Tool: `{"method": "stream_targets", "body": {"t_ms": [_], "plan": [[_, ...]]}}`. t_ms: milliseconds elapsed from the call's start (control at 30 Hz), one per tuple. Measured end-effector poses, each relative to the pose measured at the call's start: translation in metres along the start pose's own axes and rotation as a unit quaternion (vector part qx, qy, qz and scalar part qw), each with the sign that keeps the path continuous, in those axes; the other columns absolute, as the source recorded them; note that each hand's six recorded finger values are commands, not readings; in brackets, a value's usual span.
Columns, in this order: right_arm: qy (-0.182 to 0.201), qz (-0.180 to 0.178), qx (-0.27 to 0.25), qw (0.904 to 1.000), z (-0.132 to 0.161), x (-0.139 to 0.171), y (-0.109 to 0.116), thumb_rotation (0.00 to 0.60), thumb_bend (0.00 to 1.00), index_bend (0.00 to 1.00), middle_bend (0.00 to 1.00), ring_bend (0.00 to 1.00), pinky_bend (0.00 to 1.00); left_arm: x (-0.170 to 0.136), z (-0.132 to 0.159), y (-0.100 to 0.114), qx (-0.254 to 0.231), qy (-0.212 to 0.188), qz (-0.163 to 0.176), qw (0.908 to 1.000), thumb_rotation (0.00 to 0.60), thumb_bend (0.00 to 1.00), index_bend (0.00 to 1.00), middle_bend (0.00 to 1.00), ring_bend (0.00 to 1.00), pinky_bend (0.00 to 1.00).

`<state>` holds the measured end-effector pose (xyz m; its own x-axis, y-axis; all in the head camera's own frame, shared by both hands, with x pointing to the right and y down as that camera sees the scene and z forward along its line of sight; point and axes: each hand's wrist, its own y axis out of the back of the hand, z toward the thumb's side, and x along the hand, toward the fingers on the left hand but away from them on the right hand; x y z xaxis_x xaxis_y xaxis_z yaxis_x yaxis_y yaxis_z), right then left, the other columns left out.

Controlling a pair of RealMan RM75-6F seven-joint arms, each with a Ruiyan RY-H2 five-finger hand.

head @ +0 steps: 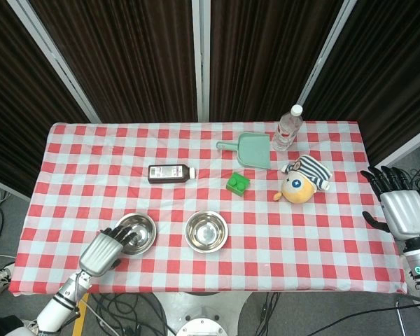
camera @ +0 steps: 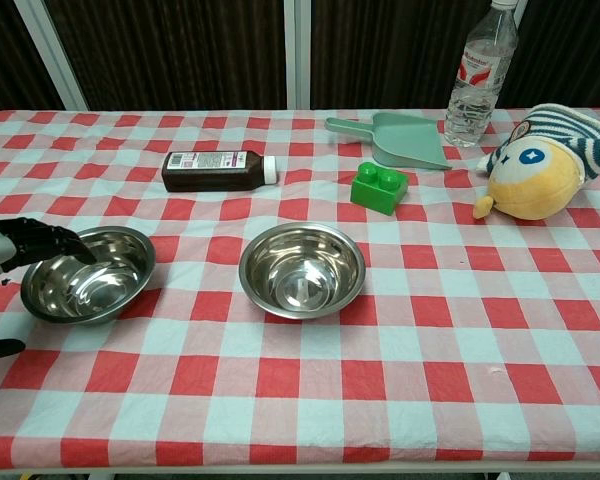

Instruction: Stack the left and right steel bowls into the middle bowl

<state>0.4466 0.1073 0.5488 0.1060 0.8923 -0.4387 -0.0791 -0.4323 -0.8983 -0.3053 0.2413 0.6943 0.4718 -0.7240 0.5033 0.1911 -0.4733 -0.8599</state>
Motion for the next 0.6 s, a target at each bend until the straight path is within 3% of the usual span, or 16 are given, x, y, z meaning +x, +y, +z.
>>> {"method": "stream_targets", "body": {"t_ms": [233,600], "plan": [[0.000,0.002,-0.002,1.0000,0.000,-0.001,-0.001,0.600,0.21,0.10,0.08,0.00,0.02,0.001,0.000,-0.003,0.003,0.003,0.017,0.9998,0.600,0.19,0.39,0.42,0.45,0.64],[-0.004,0.013,-0.004,0.9999,-0.001,-0.004,-0.006,0.600,0.22,0.09,0.08,0.00,0.02,0.006,0.003,-0.011,0.012,-0.009,0.041,0.9991,0.600,0.20,0.44,0.46,0.50,0.67]]}}
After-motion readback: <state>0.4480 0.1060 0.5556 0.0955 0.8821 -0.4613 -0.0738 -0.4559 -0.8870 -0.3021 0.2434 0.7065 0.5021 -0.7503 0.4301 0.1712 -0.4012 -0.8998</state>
